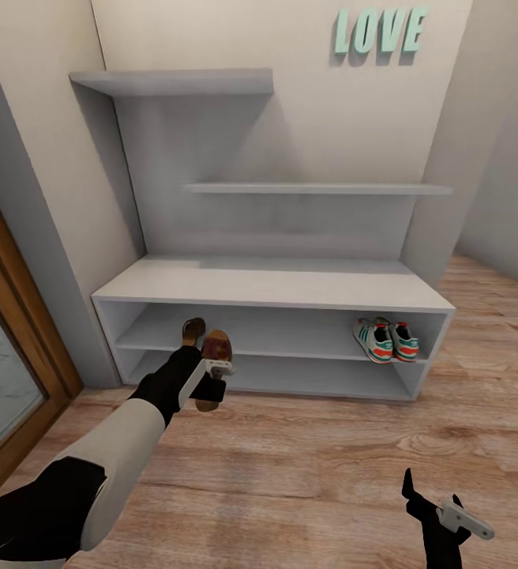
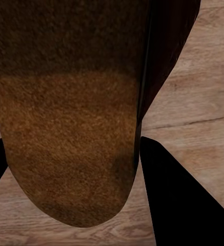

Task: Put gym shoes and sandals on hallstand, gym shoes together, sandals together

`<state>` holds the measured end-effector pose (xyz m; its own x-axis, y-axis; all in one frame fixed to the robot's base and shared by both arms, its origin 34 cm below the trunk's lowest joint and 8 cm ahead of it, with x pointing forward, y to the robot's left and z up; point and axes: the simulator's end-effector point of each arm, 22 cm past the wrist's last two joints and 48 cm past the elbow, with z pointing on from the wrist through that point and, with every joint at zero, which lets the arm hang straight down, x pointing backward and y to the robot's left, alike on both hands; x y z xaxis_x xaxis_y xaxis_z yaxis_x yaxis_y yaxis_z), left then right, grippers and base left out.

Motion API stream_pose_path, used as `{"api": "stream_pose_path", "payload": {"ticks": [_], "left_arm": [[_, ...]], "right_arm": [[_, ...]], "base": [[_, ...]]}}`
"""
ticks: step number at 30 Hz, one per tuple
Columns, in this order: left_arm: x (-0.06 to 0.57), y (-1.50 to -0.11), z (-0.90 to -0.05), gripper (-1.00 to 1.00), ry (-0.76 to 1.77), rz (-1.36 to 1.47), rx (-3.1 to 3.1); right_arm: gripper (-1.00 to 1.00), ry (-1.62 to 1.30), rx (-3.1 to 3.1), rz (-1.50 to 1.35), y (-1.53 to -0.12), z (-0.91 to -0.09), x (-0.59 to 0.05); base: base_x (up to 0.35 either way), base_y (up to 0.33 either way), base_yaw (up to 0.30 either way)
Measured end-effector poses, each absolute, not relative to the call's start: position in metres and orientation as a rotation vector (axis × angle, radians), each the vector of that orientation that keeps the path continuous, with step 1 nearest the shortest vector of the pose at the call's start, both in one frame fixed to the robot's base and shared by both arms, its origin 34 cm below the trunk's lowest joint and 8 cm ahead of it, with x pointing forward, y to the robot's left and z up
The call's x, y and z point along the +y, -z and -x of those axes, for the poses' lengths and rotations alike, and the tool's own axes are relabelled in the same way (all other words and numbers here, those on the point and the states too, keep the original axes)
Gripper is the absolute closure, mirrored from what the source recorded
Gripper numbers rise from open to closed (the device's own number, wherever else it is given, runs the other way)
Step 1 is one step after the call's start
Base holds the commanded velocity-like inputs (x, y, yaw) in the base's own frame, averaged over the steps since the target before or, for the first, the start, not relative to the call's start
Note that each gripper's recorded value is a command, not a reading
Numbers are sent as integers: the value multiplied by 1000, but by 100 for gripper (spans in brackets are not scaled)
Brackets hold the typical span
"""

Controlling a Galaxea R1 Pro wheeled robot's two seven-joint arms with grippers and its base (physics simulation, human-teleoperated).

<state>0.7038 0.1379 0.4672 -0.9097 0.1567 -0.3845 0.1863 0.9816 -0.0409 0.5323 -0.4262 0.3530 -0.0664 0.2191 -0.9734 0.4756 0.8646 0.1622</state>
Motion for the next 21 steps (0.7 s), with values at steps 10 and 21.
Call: {"api": "stream_pose_path", "payload": {"ticks": [10, 21], "left_arm": [[139, -466, -703, 100, 100, -252, 2741], [139, -458, -702, 100, 92, -259, 2752]], "right_arm": [[-100, 229, 1650, -548, -353, -532, -426], [-100, 233, 1662, -548, -347, -530, -426]], "base": [[0, 0, 0], [0, 0, 0]]}}
